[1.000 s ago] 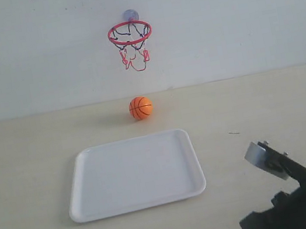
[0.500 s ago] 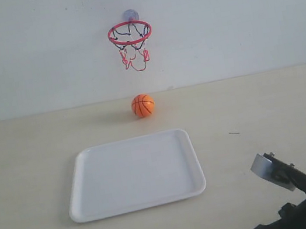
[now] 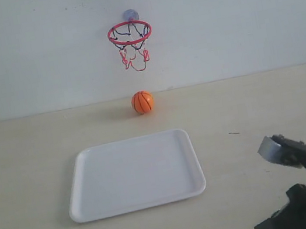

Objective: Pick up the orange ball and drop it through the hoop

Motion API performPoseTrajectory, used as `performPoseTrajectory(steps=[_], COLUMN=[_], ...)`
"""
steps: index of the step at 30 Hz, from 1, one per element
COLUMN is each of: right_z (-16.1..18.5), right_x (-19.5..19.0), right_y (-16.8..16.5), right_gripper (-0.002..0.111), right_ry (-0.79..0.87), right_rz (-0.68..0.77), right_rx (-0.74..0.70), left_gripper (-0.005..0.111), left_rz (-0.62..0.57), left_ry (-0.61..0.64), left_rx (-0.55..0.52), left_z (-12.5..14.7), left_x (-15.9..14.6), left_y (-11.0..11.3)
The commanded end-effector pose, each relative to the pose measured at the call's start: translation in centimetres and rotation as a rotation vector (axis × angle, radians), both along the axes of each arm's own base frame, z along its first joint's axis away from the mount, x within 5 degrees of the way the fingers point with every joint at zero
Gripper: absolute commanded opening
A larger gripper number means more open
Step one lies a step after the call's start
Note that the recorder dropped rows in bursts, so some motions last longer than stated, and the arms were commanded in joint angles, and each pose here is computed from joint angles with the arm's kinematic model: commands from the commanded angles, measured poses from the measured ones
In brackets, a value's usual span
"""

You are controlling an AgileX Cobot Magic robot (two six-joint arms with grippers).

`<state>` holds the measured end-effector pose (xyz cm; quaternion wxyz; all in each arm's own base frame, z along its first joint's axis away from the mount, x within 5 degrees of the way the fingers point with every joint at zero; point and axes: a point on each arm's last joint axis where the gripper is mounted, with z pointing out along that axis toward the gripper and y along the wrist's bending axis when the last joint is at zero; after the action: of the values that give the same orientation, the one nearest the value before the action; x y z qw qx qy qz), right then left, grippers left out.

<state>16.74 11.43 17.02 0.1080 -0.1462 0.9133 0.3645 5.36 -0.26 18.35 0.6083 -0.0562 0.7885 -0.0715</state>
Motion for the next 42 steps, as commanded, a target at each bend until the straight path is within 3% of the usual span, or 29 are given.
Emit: performPoseTrajectory(steps=[1,7,14,25,38,42], right_z=[3.0,5.4,4.5,4.7,6.1,5.8], right_x=[-1.0,-4.7,-8.7,-11.7,-13.0,-12.9], right_y=[-0.6,-2.4,-4.5,-6.5,-7.4,-7.6], right_gripper=[0.000,0.000,0.000,0.000,0.000,0.000], right_ry=[-0.208,-0.486,-0.710,-1.040,-1.216,-1.278], right_rz=[0.031,-0.018,-0.092,-0.241,-0.343,-0.295], right_rx=[-0.003,0.013,0.012,0.069,0.134,0.033], left_gripper=[0.004,0.004,0.004,0.004,0.004,0.004], left_rz=[-0.005,-0.005,-0.005,-0.005,-0.005,-0.005], left_ry=[-0.007,-0.007,-0.007,-0.007,-0.007,-0.007], left_rx=[-0.002,-0.002,-0.002,-0.002,-0.002,-0.002], left_z=[0.0,0.0,0.0,0.0,0.0,0.0], left_x=[0.0,0.0,0.0,0.0,0.0,0.0], left_y=[0.0,0.0,0.0,0.0,0.0,0.0])
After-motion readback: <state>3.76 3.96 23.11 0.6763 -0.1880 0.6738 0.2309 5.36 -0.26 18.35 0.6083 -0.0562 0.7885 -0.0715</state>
